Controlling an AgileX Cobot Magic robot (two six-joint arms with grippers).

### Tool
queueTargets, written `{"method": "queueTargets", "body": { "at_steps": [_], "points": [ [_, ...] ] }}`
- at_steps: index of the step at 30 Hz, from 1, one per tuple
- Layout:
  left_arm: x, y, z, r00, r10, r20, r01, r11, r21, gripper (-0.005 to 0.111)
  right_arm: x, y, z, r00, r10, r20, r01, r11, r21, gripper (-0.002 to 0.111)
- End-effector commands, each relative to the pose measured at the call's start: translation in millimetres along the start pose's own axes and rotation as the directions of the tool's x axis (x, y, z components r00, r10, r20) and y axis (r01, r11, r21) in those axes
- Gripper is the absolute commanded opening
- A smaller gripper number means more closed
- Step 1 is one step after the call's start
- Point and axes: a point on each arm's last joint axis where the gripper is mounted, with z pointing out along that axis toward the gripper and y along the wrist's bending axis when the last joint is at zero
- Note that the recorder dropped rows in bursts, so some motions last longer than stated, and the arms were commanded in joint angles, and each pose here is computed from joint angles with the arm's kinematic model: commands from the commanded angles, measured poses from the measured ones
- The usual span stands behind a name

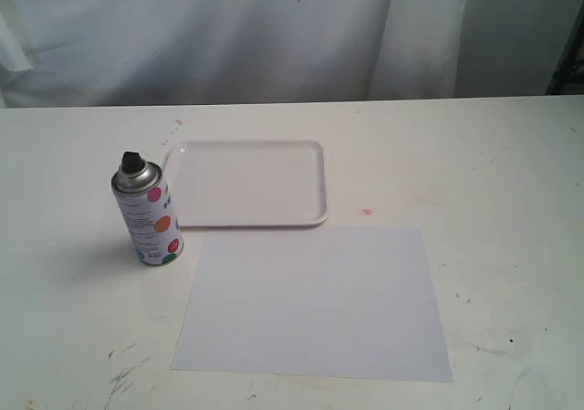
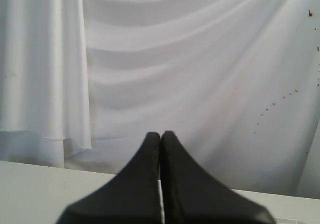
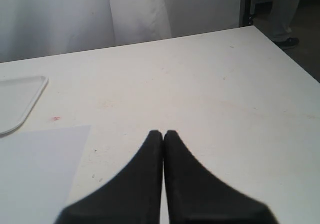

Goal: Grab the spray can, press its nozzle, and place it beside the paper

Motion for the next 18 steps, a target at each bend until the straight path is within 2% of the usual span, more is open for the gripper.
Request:
{"method": "queueTargets", "body": {
  "at_steps": [1, 6, 10, 14, 18],
  "points": [
    [-20.1, -1.9, 10.7, 0.992, -0.063, -0.108, 0.060, 0.998, -0.026, 0.001, 0.8, -0.2, 0.0, 1.000, 0.011, 0.004, -0.011, 1.000, 0.004, 0.000],
    [-42.5, -5.6, 41.8, 0.966, -0.117, -0.229, 0.108, 0.993, -0.048, 0.001, 0.8, -0.2, 0.0, 1.000, 0.011, 0.004, -0.011, 1.000, 0.004, 0.000],
    [-47.2, -6.3, 73.8, 0.915, -0.117, -0.386, 0.093, 0.992, -0.081, 0.001, 0.8, -0.2, 0.0, 1.000, 0.011, 0.004, -0.011, 1.000, 0.004, 0.000],
    [-45.4, -6.1, 103.7, 0.873, -0.061, -0.483, 0.030, 0.997, -0.072, 0.001, 0.8, -0.2, 0.0, 1.000, 0.011, 0.004, -0.011, 1.000, 0.004, 0.000],
    [-41.2, -5.5, 122.9, 0.870, 0.015, -0.492, -0.038, 0.999, -0.036, 0.001, 0.8, -0.2, 0.0, 1.000, 0.011, 0.004, -0.011, 1.000, 0.004, 0.000]
  ]
}}
